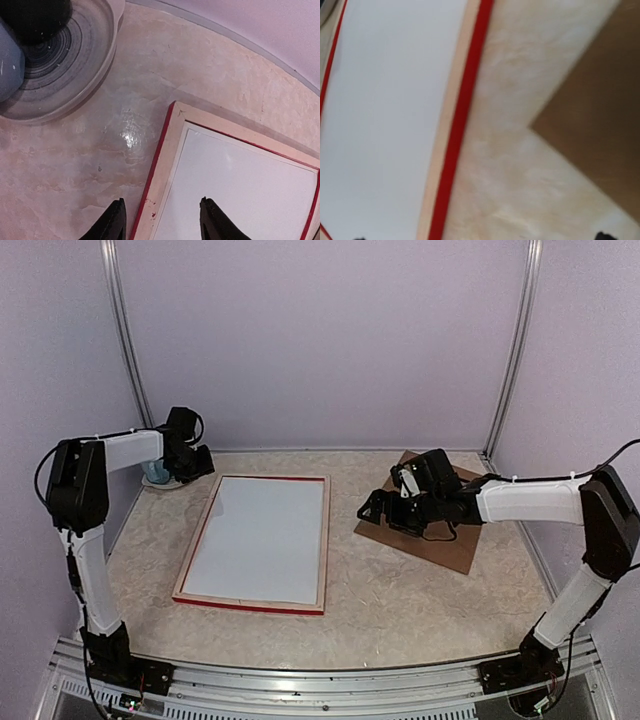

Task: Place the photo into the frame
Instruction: Adjust the photo on the mat board, then move the frame body to the center of the board, then move the backboard to the center of the board, then pick up the backboard from the center of the board.

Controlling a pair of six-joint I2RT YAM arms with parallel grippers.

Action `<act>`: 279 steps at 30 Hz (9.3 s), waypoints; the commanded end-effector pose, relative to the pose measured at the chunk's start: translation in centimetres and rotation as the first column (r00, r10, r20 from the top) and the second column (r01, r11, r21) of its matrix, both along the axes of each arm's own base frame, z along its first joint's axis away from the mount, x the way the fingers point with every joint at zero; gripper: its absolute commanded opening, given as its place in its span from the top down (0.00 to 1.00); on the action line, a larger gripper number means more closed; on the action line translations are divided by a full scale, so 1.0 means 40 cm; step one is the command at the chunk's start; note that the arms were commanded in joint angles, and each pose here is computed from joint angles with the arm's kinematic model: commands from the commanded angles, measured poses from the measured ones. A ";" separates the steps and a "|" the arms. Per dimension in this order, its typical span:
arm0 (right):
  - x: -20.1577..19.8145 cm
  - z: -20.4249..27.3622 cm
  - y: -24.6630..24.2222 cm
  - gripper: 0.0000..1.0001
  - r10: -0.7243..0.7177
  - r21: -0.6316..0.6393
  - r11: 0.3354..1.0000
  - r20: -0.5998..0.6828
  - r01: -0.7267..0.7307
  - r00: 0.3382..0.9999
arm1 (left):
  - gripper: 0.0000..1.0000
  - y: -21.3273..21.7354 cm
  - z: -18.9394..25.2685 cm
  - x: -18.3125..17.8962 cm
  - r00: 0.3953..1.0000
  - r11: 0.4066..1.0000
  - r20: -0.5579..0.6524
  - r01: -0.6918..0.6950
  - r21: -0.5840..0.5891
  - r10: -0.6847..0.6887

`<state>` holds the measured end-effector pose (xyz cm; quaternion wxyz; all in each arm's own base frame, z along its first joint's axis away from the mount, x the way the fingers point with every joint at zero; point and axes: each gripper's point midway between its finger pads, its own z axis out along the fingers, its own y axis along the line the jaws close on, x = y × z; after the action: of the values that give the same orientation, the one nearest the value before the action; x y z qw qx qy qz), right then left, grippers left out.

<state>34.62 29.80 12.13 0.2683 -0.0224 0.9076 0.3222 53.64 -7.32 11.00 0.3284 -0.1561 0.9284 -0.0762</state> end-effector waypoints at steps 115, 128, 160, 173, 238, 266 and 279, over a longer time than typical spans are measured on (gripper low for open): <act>0.401 -0.243 -0.619 0.01 -0.481 -0.628 0.670 0.041 0.397 0.876 | 0.01 -0.752 0.143 -0.611 0.733 0.732 0.257 0.670 -0.120 -0.629; 0.131 -0.396 -0.503 0.01 -0.286 -0.763 0.645 -0.192 0.041 0.939 | 0.01 -0.685 0.202 -0.592 0.755 0.772 0.288 0.631 -0.076 -0.589; -0.185 -0.242 -0.419 0.01 -0.264 -0.605 0.792 -0.211 0.087 0.941 | 0.01 -0.947 0.048 -0.573 0.640 0.625 0.226 0.767 -0.141 -0.734; -0.291 -0.121 -0.445 0.01 -0.507 -0.242 0.854 -0.197 0.460 0.839 | 0.01 -1.051 -0.096 -0.628 0.587 0.565 0.140 0.808 -0.169 -0.797; -0.287 0.210 -0.350 0.05 -0.342 0.429 0.871 0.182 0.239 0.922 | 0.01 -1.074 -0.244 -0.682 0.547 0.527 0.014 0.813 -0.248 -0.837; -0.250 0.240 -0.298 0.09 -0.309 0.481 0.851 0.131 0.212 0.942 | 0.01 -1.034 -0.142 -0.652 0.581 0.531 0.092 0.789 -0.310 -0.809; -0.234 0.242 -0.254 0.09 -0.273 0.539 0.816 0.042 0.208 0.961 | 0.01 -1.027 -0.127 -0.644 0.588 0.525 0.119 0.782 -0.335 -0.800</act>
<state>25.64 18.15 20.08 0.3744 0.1618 0.7743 0.4838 29.84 -48.25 5.90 0.2337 0.2111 0.8795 -0.3567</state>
